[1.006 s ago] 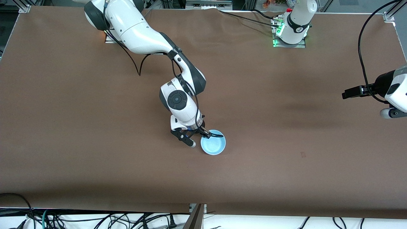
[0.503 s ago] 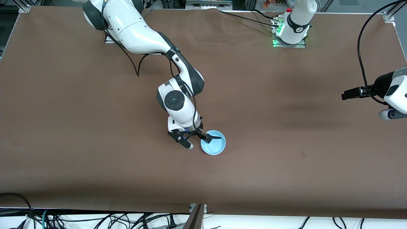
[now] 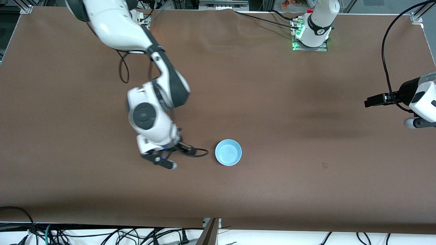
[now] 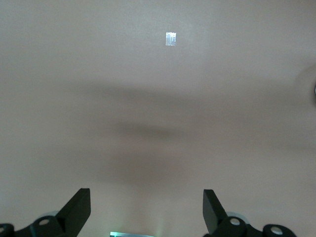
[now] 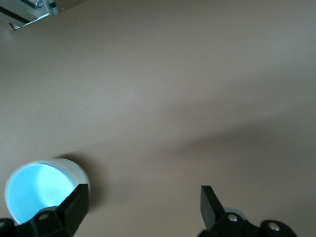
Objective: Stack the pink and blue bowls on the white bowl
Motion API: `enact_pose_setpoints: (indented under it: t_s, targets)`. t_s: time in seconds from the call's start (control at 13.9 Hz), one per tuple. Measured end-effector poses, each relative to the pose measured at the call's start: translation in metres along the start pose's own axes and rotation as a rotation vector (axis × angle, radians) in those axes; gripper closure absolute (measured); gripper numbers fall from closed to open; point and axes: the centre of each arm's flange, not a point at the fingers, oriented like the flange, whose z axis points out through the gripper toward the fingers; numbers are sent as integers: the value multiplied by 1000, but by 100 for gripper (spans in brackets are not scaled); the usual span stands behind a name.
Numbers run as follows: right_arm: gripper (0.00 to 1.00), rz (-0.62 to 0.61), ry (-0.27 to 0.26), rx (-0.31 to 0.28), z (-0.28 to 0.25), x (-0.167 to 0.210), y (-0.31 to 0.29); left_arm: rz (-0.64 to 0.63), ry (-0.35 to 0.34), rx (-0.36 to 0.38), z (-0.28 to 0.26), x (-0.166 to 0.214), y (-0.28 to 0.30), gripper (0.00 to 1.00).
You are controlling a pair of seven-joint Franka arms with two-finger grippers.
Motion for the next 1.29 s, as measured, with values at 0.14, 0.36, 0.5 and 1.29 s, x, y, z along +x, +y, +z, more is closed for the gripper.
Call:
enact_pose_setpoints:
  t_s: [0.14,0.36,0.5,1.29]
  targets:
    - [0,-78,-31,-10,-51,9,46,0,0,0,0,0,0,0]
    - [0,-164,-71,-14,-141,-5,130,2,0,0,0,0,1,0]
    - [0,-209,-100,-8,-200,-26,191,2,0,0,0,0,1,0]
    - [0,-326,-73,-106,-253,-42,264,12,0,0,1,0,7,0]
